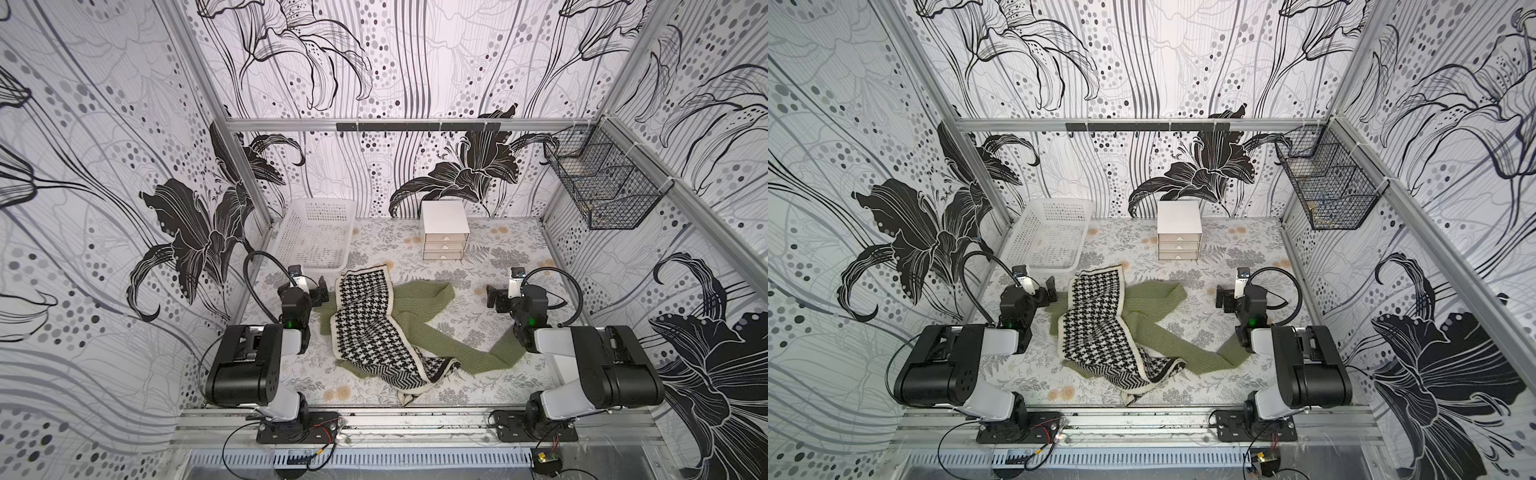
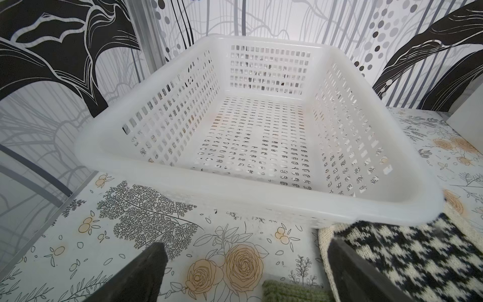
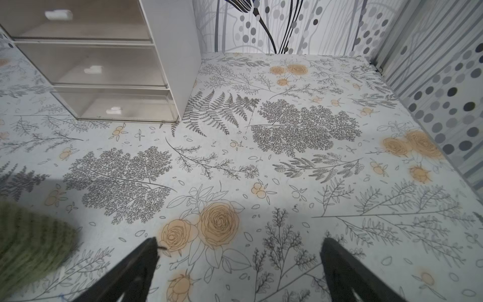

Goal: Roll up the scarf and place it into the basket
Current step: Flatten out the scarf at the center of the board.

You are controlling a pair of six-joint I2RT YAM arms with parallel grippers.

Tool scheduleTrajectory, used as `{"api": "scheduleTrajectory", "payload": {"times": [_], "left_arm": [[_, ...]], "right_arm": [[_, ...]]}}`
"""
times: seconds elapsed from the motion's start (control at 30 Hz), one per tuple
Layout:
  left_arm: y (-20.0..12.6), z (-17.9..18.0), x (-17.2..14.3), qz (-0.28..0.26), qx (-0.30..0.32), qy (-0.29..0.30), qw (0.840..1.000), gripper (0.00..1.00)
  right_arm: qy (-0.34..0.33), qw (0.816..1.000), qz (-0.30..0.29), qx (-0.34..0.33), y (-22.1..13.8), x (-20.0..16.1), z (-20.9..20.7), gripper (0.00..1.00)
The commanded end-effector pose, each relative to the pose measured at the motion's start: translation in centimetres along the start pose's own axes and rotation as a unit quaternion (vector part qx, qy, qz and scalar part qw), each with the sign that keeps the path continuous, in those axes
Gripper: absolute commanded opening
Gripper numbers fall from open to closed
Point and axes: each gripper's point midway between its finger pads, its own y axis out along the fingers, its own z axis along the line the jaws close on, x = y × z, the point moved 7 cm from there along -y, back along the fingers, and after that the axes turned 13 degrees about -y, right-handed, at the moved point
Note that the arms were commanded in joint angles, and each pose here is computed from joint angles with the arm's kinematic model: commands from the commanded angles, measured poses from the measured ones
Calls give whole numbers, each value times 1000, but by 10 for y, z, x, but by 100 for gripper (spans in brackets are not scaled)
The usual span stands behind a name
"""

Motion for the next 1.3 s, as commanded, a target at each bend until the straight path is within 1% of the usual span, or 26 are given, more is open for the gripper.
{"api": "scheduleTrajectory", "payload": {"times": [0.0,0.77,0.8,0.83,0.87,0.9,0.97,1.0,1.03,1.07,1.1,1.13,1.17,1.23,1.27], "left_arm": [[1,-1,8,-18,-6,-5,1000,100],[2,0,8,-14,-12,-7,1000,100],[2,0,9,-17,-13,-7,1000,99],[0,-4,10,-18,-21,6,1000,99],[-3,-9,14,-18,-26,17,999,100],[-11,-14,19,-33,-6,25,999,99],[-26,-28,31,-52,7,50,997,99],[-34,-39,36,-59,20,63,996,99],[-42,-49,43,-64,29,56,996,99],[-49,-58,50,-65,35,49,996,99],[-59,-71,56,-59,45,44,996,100],[-70,-82,64,-59,73,45,995,99],[-79,-89,67,-49,94,52,993,99],[-101,-104,72,-30,115,73,990,99],[-109,-107,74,-18,120,78,990,100]], "right_arm": [[-11,1000,-13,-11,1,6,-3,100],[-11,1000,-13,-8,2,8,-2,100],[-11,1000,-12,-6,2,7,-2,100],[-15,1000,-10,3,2,8,0,100],[-17,1000,-17,10,2,10,1,100],[-21,1000,-14,17,2,11,2,100],[-18,1000,-6,10,3,15,-1,100],[-22,999,15,23,5,22,-1,100],[-17,998,50,36,9,31,-2,100],[-11,996,71,51,12,39,-2,100],[-11,994,89,67,14,45,1,100],[-10,992,97,76,12,50,7,100],[-7,992,94,89,9,55,14,100],[-39,988,111,95,-5,64,34,100],[-32,985,118,118,-11,69,41,100]]}}
